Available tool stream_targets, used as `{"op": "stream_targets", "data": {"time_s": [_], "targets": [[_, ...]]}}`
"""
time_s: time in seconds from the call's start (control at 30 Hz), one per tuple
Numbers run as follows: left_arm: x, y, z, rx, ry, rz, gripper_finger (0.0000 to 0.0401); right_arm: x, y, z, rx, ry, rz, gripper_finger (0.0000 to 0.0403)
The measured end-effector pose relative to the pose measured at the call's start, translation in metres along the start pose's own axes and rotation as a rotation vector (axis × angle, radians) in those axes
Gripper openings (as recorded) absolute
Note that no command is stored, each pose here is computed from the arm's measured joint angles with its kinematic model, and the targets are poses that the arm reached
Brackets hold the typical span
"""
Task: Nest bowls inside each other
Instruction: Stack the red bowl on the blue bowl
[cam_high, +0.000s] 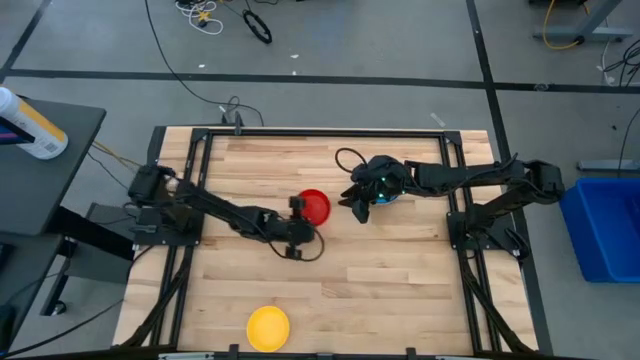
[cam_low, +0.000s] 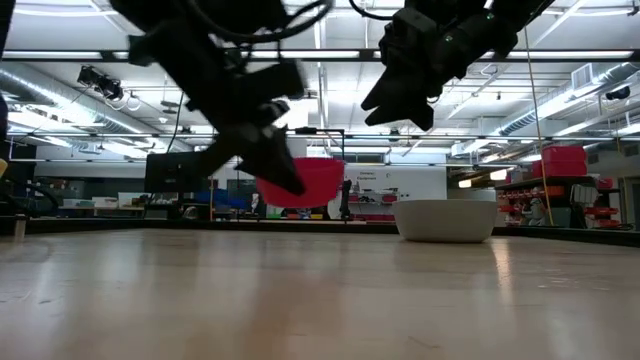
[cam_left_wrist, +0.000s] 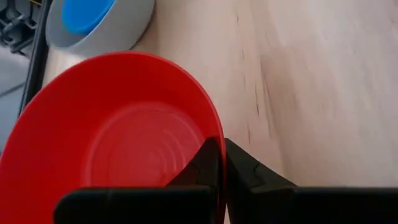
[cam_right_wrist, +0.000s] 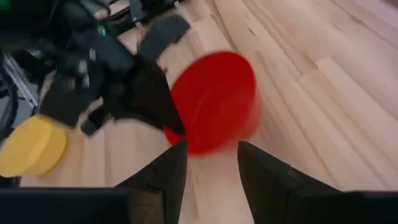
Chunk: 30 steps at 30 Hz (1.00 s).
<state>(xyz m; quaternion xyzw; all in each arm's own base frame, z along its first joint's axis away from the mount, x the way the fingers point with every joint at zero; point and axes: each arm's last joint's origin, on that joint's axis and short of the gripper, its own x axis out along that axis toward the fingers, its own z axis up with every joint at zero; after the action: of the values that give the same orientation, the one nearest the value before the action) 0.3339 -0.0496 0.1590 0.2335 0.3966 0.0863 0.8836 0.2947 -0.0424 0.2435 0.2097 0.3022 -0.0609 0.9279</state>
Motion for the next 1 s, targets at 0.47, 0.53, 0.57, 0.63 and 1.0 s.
{"op": "stream_targets", "data": {"time_s": [0.47,0.53,0.57,0.63,1.0], "targets": [[0.025,0.009,0.050,0.045,-0.097,-0.058,0.0006,0.006,-0.003,-0.017,0.111,0.151,-0.064,0.0149],[0.025,0.009,0.050,0.046,-0.097,-0.064,0.0006,0.006,-0.004,-0.019,0.113,0.166,-0.076,0.0149],[0.025,0.010,0.050,0.045,-0.095,-0.065,0.0006,0.006,-0.004,-0.019,0.106,0.167,-0.080,0.0149],[0.026,0.012,0.049,0.040,-0.092,-0.066,0.0006,0.005,-0.003,-0.017,0.099,0.164,-0.083,0.0150],[0.028,0.013,0.046,0.017,-0.086,-0.082,0.0006,-0.007,0.002,0.001,0.052,0.200,-0.161,0.0150]]}}
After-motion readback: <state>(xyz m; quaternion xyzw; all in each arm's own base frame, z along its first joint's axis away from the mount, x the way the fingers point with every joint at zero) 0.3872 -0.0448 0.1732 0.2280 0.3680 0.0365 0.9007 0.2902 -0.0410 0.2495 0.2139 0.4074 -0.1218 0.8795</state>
